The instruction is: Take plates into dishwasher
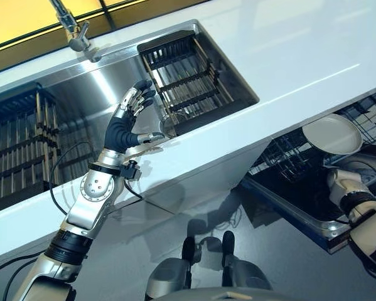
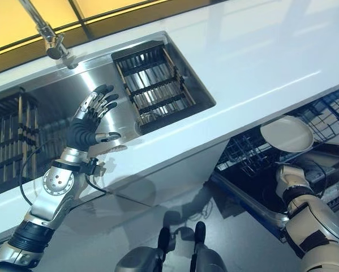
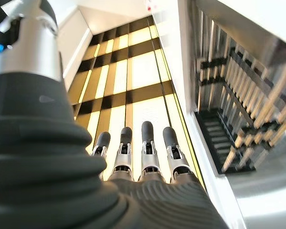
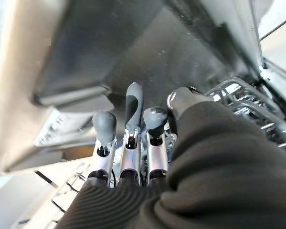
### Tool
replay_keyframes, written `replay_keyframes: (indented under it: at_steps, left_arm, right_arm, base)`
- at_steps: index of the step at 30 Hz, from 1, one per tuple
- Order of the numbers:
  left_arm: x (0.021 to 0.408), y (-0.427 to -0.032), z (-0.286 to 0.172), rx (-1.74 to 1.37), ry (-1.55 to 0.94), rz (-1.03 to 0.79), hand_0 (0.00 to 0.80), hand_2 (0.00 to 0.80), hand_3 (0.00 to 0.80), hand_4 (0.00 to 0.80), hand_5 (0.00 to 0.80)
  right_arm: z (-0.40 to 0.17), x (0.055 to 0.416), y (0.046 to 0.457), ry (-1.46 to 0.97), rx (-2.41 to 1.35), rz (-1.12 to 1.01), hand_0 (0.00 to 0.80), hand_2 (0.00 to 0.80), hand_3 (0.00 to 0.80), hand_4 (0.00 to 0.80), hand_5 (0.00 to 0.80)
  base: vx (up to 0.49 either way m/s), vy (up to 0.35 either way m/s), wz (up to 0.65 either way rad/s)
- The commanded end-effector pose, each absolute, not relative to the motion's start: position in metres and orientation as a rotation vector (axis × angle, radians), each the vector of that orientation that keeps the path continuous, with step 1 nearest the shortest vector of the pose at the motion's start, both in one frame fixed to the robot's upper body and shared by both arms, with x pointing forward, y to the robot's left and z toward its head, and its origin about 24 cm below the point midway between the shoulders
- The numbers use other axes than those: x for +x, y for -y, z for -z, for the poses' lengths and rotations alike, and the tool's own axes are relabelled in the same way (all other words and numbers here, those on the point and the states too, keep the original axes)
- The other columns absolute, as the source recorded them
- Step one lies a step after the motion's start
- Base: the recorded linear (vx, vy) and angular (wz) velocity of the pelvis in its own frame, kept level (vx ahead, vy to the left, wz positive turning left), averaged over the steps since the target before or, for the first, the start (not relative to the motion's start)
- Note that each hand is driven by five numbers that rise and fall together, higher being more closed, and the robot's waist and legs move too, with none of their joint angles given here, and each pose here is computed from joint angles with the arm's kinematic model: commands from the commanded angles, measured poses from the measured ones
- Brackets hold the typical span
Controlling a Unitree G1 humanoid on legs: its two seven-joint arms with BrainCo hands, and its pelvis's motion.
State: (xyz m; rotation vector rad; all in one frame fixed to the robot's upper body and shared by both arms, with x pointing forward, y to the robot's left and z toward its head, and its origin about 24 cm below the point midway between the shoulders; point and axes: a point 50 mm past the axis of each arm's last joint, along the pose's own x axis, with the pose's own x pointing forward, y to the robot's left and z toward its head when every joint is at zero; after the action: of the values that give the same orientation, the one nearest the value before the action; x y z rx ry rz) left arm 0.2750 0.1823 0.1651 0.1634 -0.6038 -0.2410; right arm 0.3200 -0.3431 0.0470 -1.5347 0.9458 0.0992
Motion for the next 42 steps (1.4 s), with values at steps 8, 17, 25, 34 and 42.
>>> replay_keyframes:
  at_steps: [8,17,25,34,42]
  left_arm:
    - [0.277,-0.167,-0.202,0.143,0.783,0.313,0.000,0.000,0.000,0.000,0.000]
    - [0.279,-0.162,-0.204,0.136,0.806,0.316,0.000,0.000,0.000,0.000,0.000]
    - [0.280,-0.163,-0.200,0.136,0.801,0.277,0.000,0.000,0.000,0.000,0.000]
    - [0.279,-0.166,-0.195,0.140,0.778,0.268,0.000,0.000,0.000,0.000,0.000]
    - [0.280,-0.165,-0.196,0.141,0.772,0.284,0.000,0.000,0.000,0.000,0.000]
  right_arm:
    - [-0.073,0.342,0.335,-0.985,-1.541,-0.057,0.800,0.800,0.800,0.800,0.800]
    - [-0.107,0.378,0.296,-0.582,-1.193,0.108,0.800,0.800,0.800,0.800,0.800]
    - [-0.159,0.396,0.287,-0.309,-1.091,0.309,0.800,0.800,0.800,0.800,0.800]
    - [-0.199,0.396,0.300,-0.194,-1.089,0.421,0.800,0.800,0.800,0.800,0.800]
    - [-0.200,0.394,0.307,-0.201,-1.124,0.426,0.800,0.800,0.800,0.800,0.800]
  base:
    - [0.014,-0.043,0.13]
    - [0.003,-0.007,0.05]
    - [0.000,0.000,0.00]
    - [-0.001,-0.004,0.01]
    - [-0.001,-0.002,0.00]
